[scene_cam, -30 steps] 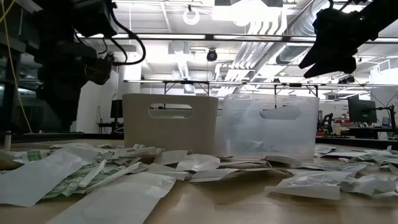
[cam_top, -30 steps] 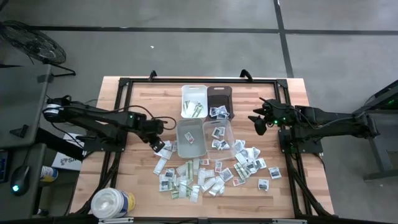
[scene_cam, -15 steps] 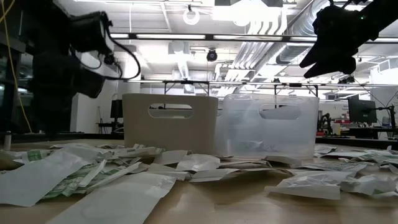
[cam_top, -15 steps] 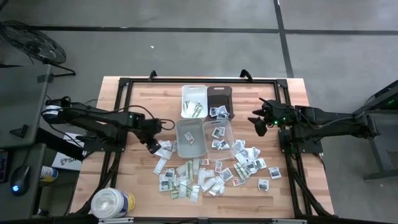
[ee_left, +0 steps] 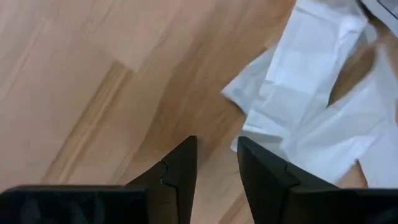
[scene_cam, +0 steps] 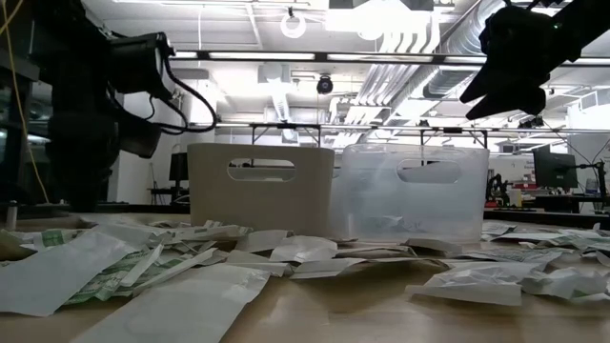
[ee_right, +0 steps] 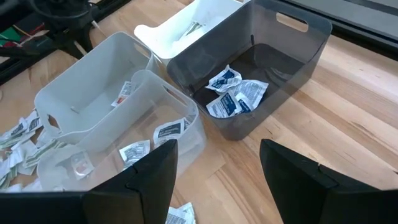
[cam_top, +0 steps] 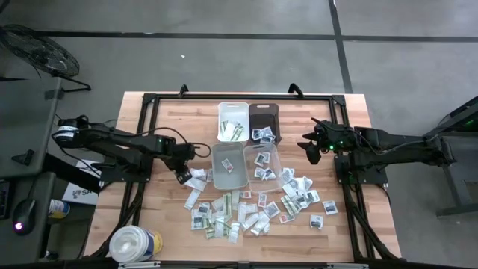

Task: Pick & Place First Aid Supplies
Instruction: Put the green bandage pack into the white bin

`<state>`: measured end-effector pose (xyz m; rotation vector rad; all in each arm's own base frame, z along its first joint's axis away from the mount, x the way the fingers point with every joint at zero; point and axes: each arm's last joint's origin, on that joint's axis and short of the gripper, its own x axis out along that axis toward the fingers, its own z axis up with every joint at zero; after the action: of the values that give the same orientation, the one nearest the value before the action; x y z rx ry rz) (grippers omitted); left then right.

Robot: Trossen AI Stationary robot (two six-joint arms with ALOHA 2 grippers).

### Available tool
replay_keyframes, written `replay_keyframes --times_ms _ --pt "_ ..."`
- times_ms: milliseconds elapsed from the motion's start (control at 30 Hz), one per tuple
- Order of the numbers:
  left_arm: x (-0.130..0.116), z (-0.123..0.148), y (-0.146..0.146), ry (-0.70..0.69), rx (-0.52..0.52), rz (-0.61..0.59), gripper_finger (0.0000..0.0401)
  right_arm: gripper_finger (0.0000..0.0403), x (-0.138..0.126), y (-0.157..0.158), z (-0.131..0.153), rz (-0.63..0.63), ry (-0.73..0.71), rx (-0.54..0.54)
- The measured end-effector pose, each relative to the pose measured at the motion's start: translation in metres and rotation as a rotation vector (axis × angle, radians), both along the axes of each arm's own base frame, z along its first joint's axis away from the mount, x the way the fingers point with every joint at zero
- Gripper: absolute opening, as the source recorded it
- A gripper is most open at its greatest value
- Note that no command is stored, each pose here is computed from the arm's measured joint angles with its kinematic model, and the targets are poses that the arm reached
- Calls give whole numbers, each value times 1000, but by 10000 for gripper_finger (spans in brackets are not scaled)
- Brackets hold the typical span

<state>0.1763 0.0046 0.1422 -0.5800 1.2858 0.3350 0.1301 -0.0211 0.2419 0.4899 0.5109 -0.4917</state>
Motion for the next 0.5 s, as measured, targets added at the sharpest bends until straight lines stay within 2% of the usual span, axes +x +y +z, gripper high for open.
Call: replay_keyframes --times_ms 200,500 --pt "3 -11 -10 64 48 -103 117 222 0 0 0 -6 -3 8" --pt "1 -11 -12 78 48 -119 117 222 0 0 0 -9 1 5"
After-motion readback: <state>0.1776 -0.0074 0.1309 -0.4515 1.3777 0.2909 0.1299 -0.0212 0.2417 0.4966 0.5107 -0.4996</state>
